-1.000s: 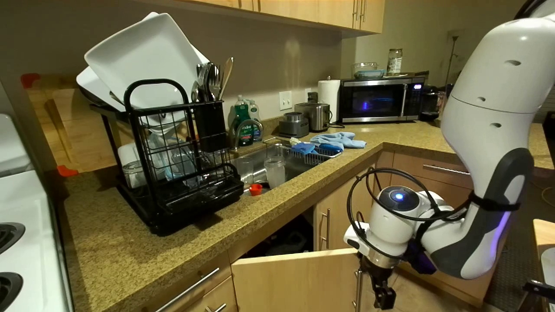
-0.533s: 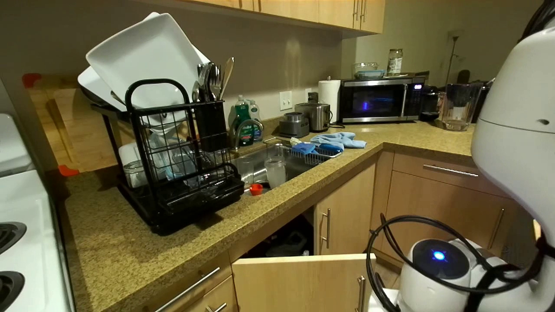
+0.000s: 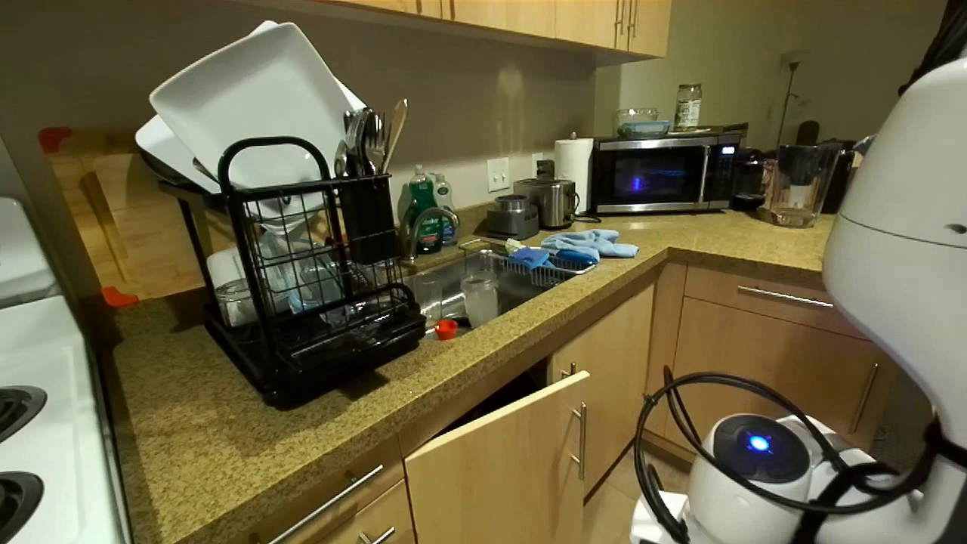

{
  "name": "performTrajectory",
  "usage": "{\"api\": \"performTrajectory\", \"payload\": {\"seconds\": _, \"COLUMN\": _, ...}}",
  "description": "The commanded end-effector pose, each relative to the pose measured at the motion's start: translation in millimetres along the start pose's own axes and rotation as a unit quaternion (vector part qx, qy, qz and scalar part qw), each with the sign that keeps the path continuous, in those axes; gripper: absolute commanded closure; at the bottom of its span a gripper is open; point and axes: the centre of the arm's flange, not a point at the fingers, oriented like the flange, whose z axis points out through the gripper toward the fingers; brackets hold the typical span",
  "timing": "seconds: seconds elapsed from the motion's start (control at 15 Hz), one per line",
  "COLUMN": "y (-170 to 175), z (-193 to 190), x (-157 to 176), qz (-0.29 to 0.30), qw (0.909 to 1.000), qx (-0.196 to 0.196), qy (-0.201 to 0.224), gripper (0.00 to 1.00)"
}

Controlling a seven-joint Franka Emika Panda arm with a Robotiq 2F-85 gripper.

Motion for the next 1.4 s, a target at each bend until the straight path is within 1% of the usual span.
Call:
{"api": "performTrajectory", "payload": {"seconds": 0.0, "y": 75.2, "z": 10.9, "x": -20.0, "qz": 0.057, "qw": 0.9977, "qx": -0.036, "qy": -0.001, "gripper": 0.00}}
{"api": "performTrajectory", "payload": {"seconds": 0.13, "y": 113.2, "z": 14.6, "x": -29.0, "qz": 0.084, "qw": 0.9952, "qx": -0.049, "qy": -0.009, "gripper": 0.00}}
{"api": "performTrajectory", "payload": {"seconds": 0.27, "y": 146.5, "z": 20.5, "x": -35.8, "qz": 0.099, "qw": 0.9935, "qx": -0.055, "qy": -0.013, "gripper": 0.00}}
{"api": "performTrajectory", "payload": {"seconds": 0.53, "y": 208.2, "z": 31.9, "x": -42.7, "qz": 0.103, "qw": 0.9929, "qx": -0.057, "qy": -0.017, "gripper": 0.00}}
{"api": "performTrajectory", "payload": {"seconds": 0.67, "y": 236.9, "z": 34.6, "x": -42.7, "qz": 0.094, "qw": 0.9935, "qx": -0.062, "qy": -0.015, "gripper": 0.00}}
{"api": "performTrajectory", "payload": {"seconds": 1.0, "y": 288.8, "z": 31.1, "x": -33.0, "qz": 0.061, "qw": 0.9947, "qx": -0.082, "qy": -0.008, "gripper": 0.00}}
{"api": "performTrajectory", "payload": {"seconds": 1.33, "y": 323.7, "z": 26.3, "x": -14.8, "qz": 0.036, "qw": 0.9944, "qx": -0.100, "qy": 0.000, "gripper": 0.00}}
